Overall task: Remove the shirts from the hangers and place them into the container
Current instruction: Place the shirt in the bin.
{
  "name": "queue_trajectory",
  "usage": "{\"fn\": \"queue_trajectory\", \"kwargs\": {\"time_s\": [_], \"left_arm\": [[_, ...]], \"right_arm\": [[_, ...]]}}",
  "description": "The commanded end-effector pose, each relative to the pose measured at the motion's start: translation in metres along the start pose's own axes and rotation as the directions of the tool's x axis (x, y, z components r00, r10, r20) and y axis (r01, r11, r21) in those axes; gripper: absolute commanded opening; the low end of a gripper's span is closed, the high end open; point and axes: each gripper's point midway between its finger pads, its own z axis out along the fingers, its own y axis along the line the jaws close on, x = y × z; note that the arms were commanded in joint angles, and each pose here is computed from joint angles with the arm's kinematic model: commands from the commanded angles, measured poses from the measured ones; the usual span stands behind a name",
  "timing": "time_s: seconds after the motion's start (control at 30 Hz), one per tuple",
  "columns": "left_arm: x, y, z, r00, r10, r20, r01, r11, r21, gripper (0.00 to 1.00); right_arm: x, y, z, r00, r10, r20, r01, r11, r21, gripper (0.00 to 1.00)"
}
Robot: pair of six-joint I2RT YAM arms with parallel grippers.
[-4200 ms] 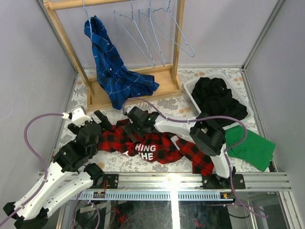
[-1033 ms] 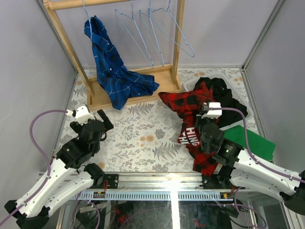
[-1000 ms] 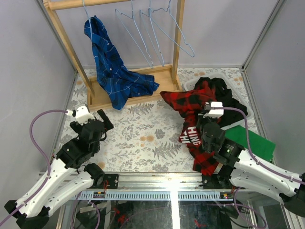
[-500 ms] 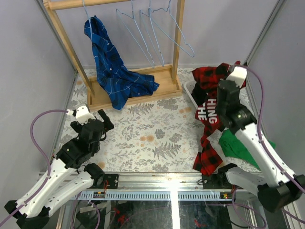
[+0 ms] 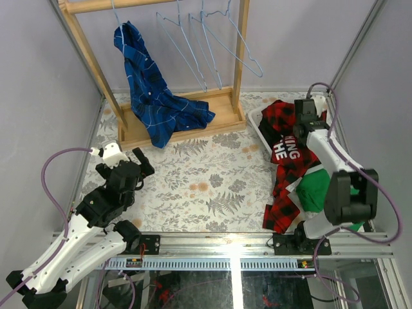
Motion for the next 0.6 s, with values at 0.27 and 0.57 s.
{"fn": "queue_trajectory", "kwargs": {"time_s": [0.27, 0.57], "left_arm": [[-0.010, -0.009, 0.000, 0.999, -0.035, 0.022, 0.034, 0.999, 0.029, 1.00], [-0.009, -0.011, 0.001, 1.000, -0.026, 0.014, 0.026, 0.999, 0.033, 1.00]], "right_arm": [[0.018, 0.001, 0.009, 0.999, 0.024, -0.038, -0.025, 0.999, -0.022, 0.43], [-0.023, -0.001, -0.047, 0.999, 0.029, 0.036, -0.023, 0.986, -0.165, 0.79]]}}
